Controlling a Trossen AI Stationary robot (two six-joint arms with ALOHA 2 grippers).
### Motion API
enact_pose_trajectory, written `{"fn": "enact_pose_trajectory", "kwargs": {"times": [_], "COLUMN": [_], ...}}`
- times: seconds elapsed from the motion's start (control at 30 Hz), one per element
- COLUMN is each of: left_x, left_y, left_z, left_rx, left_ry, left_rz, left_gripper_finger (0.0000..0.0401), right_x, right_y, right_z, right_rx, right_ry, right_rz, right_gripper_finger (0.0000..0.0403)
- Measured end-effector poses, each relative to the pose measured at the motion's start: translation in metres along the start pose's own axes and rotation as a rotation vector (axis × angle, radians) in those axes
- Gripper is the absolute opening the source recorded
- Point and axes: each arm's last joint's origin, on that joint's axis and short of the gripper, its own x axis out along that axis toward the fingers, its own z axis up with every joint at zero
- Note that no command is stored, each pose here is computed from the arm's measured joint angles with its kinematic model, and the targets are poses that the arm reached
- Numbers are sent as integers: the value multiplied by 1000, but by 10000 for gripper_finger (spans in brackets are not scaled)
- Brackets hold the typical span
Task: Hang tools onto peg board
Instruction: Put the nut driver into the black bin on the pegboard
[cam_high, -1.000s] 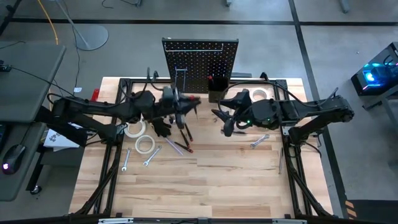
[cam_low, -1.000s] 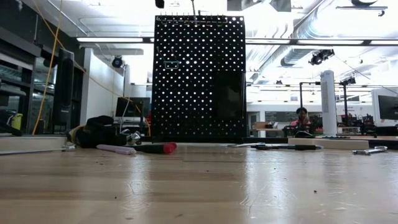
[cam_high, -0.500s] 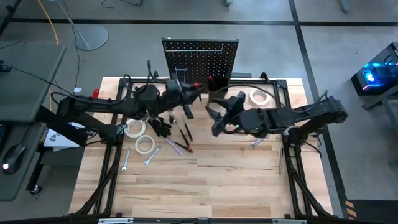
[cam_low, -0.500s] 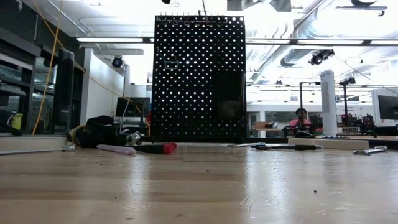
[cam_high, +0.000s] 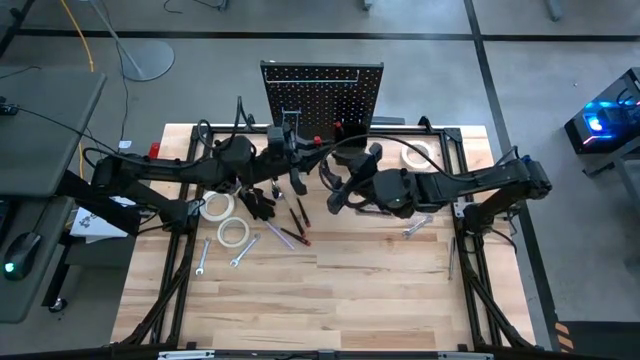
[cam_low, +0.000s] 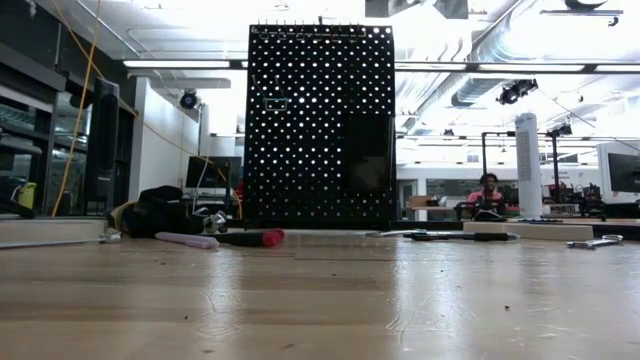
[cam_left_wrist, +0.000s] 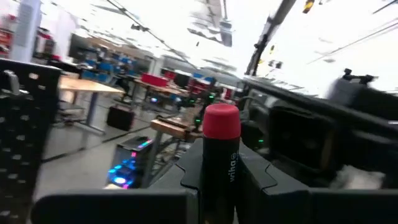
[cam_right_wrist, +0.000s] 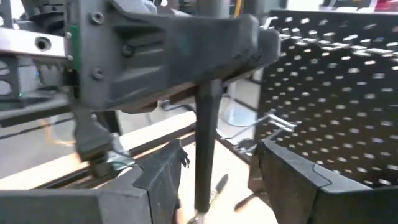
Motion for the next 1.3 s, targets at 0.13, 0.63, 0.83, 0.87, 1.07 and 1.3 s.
{"fn": "enact_pose_trajectory", "kwargs": {"times": [0.13,0.63,0.83,0.87,1.07,1.3], "left_x": [0,0,-3,-4,-17,-48], "left_y": [-2,-2,6,9,19,37], "left_z": [0,-1,-1,-2,1,-45], "left_rx": [-7,42,47,40,42,-61], "left_ry": [18,26,96,125,270,432], "left_rz": [-74,-84,-48,-32,13,34], "left_gripper_finger": [37,37,118,132,172,151], "right_x": [3,2,-15,-19,-44,-34], "right_y": [-1,1,-10,-14,-34,-49], "right_z": [3,5,3,3,5,-13], "right_rx": [26,86,69,64,35,68], "right_ry": [-17,-22,74,97,163,112], "right_rz": [47,109,52,33,-73,-240], "right_gripper_finger": [201,18,14,14,14,14]}}
